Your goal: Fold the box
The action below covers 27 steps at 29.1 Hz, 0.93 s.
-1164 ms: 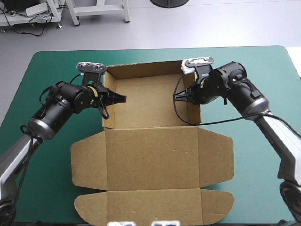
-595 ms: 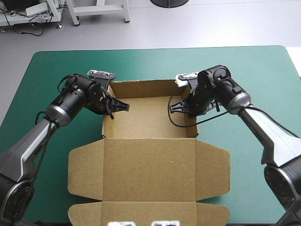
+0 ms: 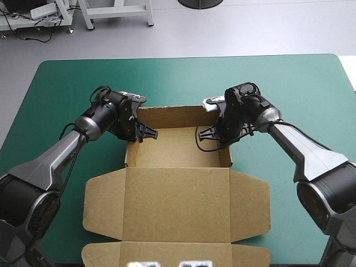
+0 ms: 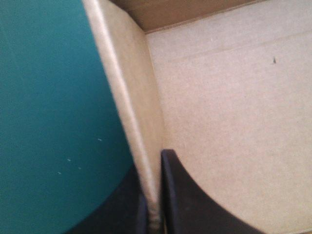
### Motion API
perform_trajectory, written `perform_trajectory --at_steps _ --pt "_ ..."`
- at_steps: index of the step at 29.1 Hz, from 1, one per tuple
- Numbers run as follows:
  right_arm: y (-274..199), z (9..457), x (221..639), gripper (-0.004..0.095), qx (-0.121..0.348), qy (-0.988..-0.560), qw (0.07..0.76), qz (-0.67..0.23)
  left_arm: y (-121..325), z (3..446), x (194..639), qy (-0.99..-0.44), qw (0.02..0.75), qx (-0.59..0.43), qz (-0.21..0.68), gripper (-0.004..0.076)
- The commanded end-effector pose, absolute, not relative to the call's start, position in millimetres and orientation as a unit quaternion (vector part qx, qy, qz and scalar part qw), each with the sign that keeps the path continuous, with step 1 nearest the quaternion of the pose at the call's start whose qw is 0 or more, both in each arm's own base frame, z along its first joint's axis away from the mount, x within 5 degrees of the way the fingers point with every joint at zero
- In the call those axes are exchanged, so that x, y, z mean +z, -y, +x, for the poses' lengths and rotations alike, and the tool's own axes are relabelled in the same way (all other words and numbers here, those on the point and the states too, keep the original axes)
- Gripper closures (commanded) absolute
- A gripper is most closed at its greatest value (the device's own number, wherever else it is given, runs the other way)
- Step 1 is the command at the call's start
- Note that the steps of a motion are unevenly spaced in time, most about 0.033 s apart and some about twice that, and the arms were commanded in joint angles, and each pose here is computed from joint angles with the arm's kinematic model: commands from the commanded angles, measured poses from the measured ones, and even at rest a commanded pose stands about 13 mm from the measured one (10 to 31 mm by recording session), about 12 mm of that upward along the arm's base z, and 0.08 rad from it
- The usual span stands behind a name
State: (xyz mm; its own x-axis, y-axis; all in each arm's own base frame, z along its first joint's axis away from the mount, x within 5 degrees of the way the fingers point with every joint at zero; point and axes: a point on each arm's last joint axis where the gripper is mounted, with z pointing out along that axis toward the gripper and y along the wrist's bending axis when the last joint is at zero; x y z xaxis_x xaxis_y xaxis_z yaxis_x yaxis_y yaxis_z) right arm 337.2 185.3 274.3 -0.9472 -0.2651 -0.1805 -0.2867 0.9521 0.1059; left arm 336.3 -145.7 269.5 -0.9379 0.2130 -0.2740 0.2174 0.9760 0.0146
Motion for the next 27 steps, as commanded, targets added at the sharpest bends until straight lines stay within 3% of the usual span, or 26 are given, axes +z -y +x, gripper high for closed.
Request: perform_trajectory --at_steps 1,6,9,20,27 --pt "-183.7 329.9 299.5 0.0913 0.073 -0.977 0.107 -0.172 145.7 333.0 279.6 -0.981 0.144 -0.005 0.131 0.0729" --pt "-183.9 330.7 301.0 0.0862 0.074 -0.976 0.114 -0.172 146.2 331.6 279.2 -0.98 0.136 -0.007 0.143 0.0722" --pt "-183.9 330.4 302.0 0.0793 0.076 -0.975 0.116 -0.172 146.7 330.2 279.6 -0.981 0.131 -0.011 0.143 0.0676" --pt "-187.1 328.6 312.5 0.0462 0.094 -0.971 0.115 -0.189 148.9 328.0 298.8 -0.976 0.154 -0.034 0.149 0.0313" --pt "-188.7 334.9 341.7 0.0435 0.1 -0.961 0.167 -0.197 148.6 331.3 317.3 -0.97 0.186 -0.033 0.15 0.0289"
